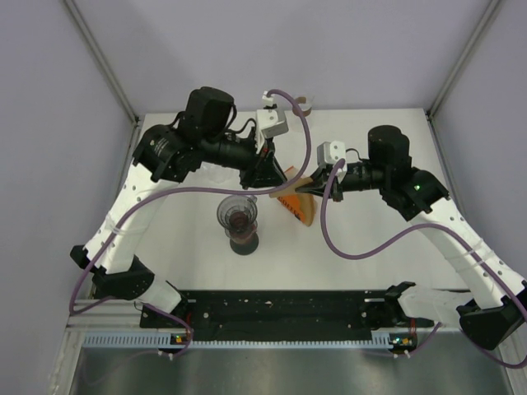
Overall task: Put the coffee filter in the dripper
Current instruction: Adjust the coffee filter.
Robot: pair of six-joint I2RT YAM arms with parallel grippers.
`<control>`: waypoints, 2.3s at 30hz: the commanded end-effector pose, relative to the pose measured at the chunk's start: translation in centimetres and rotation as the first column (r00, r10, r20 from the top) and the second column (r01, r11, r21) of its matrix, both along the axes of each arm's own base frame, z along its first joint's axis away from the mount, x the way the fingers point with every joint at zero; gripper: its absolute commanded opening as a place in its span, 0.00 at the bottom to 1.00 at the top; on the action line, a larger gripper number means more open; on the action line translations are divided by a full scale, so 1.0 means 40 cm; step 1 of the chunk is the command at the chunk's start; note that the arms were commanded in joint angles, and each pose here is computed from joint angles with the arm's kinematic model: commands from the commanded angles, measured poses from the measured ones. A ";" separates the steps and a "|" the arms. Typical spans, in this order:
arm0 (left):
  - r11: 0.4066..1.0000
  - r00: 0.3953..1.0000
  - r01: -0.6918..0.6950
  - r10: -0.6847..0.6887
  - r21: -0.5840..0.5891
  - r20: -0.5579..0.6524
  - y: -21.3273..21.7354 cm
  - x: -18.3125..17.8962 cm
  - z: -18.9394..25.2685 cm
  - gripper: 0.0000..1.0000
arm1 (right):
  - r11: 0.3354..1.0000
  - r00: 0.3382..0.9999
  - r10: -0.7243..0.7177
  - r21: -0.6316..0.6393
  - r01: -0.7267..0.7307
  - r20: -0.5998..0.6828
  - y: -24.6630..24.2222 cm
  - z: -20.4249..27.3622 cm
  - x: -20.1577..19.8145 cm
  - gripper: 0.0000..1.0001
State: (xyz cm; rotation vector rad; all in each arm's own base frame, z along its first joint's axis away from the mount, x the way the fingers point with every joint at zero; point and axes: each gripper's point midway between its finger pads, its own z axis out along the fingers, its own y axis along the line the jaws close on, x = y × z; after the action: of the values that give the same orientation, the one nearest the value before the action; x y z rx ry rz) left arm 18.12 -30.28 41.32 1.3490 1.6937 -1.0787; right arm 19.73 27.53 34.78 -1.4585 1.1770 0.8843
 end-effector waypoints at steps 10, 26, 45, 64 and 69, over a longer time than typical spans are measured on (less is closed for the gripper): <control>0.999 0.998 -0.028 0.030 -0.047 0.049 -0.001 0.013 0.044 0.04 | 1.000 0.999 0.012 0.022 -0.013 0.030 -0.004 0.030 -0.020 0.00; 0.997 0.996 -0.045 0.049 -0.059 0.068 0.000 0.022 0.062 0.04 | 1.000 0.999 0.013 0.023 -0.014 0.029 -0.004 0.030 -0.022 0.00; 1.000 0.999 -0.010 0.011 -0.030 0.032 0.001 0.004 0.033 0.09 | 1.000 1.000 0.008 0.020 -0.009 0.030 -0.005 0.030 -0.020 0.00; 1.000 0.999 -0.015 0.016 -0.024 0.034 0.001 0.009 0.035 0.01 | 1.000 1.000 0.005 0.019 -0.006 0.031 -0.006 0.030 -0.019 0.00; 0.999 0.999 -0.027 0.029 -0.039 0.046 -0.001 0.014 0.050 0.06 | 1.000 1.000 0.007 0.017 -0.008 0.029 -0.005 0.028 -0.019 0.00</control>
State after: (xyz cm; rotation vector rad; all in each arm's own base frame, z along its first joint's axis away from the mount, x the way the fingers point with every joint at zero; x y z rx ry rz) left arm 18.54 -30.23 41.07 1.3330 1.7307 -1.0618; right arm 19.76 27.41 34.49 -1.4580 1.1958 0.8817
